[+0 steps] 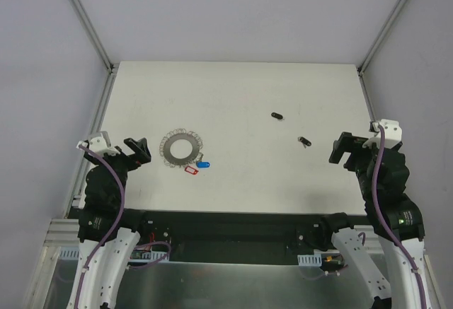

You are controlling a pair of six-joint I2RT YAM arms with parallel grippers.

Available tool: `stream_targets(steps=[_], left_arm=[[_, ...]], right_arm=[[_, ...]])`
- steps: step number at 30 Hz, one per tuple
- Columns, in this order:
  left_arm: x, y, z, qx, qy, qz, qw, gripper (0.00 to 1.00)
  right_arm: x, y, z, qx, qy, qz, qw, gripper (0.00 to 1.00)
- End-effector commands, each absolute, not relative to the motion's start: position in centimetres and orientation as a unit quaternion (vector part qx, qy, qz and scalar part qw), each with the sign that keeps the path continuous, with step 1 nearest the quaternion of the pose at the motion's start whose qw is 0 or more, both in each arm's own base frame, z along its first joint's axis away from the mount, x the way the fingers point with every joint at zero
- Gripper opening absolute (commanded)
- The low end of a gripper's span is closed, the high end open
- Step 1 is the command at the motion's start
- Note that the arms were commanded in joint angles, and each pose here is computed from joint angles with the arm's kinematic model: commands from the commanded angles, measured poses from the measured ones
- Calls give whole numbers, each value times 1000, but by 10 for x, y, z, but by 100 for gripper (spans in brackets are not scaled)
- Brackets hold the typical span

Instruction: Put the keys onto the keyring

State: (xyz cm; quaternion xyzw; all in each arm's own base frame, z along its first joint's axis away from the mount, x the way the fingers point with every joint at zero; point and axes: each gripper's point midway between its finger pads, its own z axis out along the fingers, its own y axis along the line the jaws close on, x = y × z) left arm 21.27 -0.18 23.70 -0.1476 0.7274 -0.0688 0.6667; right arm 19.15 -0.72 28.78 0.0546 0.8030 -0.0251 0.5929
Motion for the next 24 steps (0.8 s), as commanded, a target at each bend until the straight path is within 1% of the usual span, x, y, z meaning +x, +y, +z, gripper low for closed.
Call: stream_targets(steps=[1,5,8,9,11,12,14,15,17,18,21,24], left_arm=[[217,-2,234,-155,733,-69,659,99],[223,-12,225,-147,753,-84,636,99],[231,-24,215,-145,781,-105,599,98],[237,-28,205,-146,798,-108,575,98],[242,-39,204,-150,809,-134,552,98],[248,-44,194,-151,826,-136,526,98],[256,-52,196,-158,834,-155,506,98],[261,-59,184,-157,850,-162,476,98],[269,-70,186,-164,857,-182,454,98],[276,-80,182,-163,867,-192,430,98],[289,-99,170,-161,887,-186,390,97],[300,-115,153,-161,906,-168,353,93]], right_arm=[[193,-10,297,74,795,-26,601,96],[193,-6,296,72,798,-14,598,96],[194,2,290,64,807,4,586,96],[195,4,286,63,811,6,581,96],[196,8,280,62,817,17,573,96],[197,10,276,60,820,21,568,96],[198,16,271,54,825,32,561,96],[198,18,269,55,827,37,559,96],[199,22,261,53,834,46,548,96],[199,24,259,54,836,50,544,96],[200,28,250,53,842,58,534,96],[199,32,243,47,844,67,530,96]])
